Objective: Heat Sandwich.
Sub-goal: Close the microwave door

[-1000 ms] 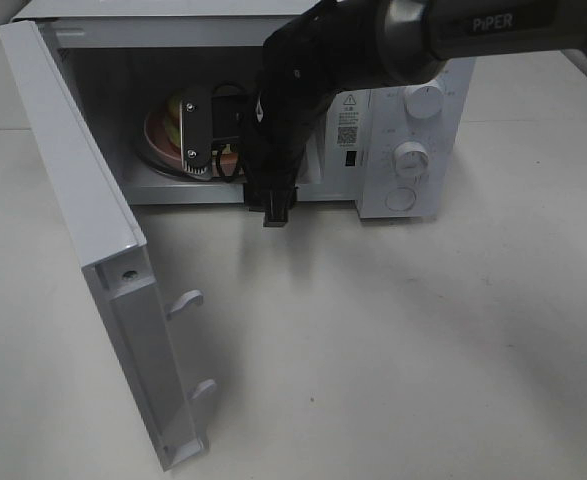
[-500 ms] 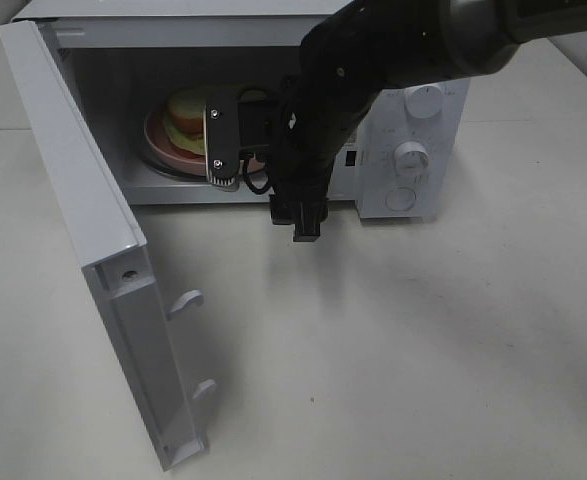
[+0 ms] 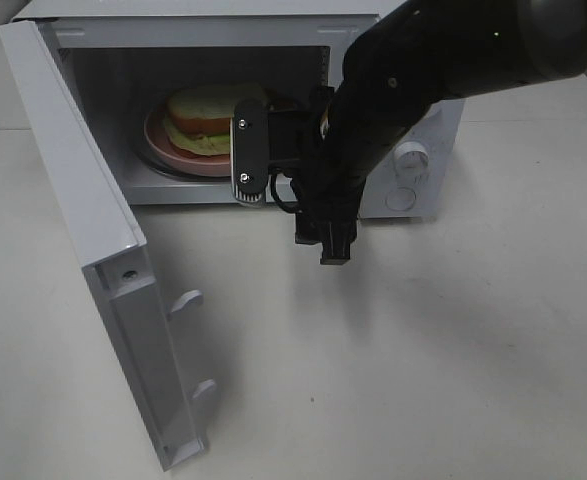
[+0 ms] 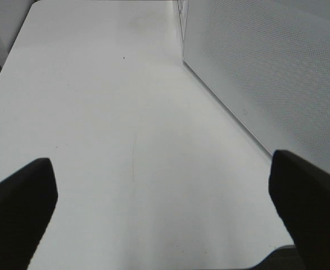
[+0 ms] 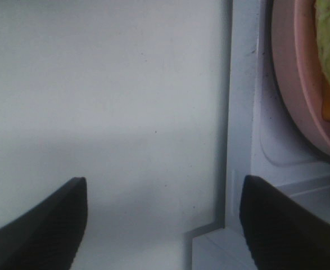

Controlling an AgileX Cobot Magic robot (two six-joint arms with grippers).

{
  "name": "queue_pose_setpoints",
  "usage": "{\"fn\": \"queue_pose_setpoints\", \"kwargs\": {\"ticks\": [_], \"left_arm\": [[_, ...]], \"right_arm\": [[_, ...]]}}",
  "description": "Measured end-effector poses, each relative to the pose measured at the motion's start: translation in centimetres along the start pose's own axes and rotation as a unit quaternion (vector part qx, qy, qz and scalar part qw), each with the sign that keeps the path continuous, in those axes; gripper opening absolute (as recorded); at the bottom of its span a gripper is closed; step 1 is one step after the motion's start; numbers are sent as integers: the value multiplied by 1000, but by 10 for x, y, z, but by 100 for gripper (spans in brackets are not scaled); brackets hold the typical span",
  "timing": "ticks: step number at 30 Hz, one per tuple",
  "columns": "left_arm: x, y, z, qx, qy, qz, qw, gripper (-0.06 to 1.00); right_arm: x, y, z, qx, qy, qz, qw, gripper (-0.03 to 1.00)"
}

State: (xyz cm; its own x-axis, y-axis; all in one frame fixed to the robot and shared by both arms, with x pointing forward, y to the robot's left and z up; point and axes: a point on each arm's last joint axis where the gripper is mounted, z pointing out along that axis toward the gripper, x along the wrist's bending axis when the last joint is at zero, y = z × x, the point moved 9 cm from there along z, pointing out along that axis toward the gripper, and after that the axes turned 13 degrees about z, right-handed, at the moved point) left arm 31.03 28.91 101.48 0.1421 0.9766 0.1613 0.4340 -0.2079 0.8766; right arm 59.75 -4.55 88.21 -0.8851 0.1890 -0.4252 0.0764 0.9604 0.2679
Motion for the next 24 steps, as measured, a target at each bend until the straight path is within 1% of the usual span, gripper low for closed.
{"fn": "queue_pose_setpoints", "kwargs": {"ticks": [9,12,14,15,17,19,21,24], "left_arm": [[0,0,0,0,0,0,1000,97],[0,0,0,0,0,0,1000,97],[0,0,0,0,0,0,1000,97],[0,0,0,0,0,0,1000,97],[0,0,0,0,0,0,1000,97],[0,0,0,0,0,0,1000,97],[0,0,0,0,0,0,1000,97],[0,0,0,0,0,0,1000,97]], "right_arm": [[18,-18,-16,-3,4,-1,1000,73],[22,-22,-23,-6,2,10,1000,73],[23,-24,-28,-12,-1,25,1000,73],[24,-25,-33,-17,-4,43,999,73],[26,-27,-35,-17,-4,53,998,73],[29,-31,-41,-17,-3,83,996,73],[31,-33,-42,-17,-3,94,995,73],[35,-38,-48,-16,-2,127,992,73]]}}
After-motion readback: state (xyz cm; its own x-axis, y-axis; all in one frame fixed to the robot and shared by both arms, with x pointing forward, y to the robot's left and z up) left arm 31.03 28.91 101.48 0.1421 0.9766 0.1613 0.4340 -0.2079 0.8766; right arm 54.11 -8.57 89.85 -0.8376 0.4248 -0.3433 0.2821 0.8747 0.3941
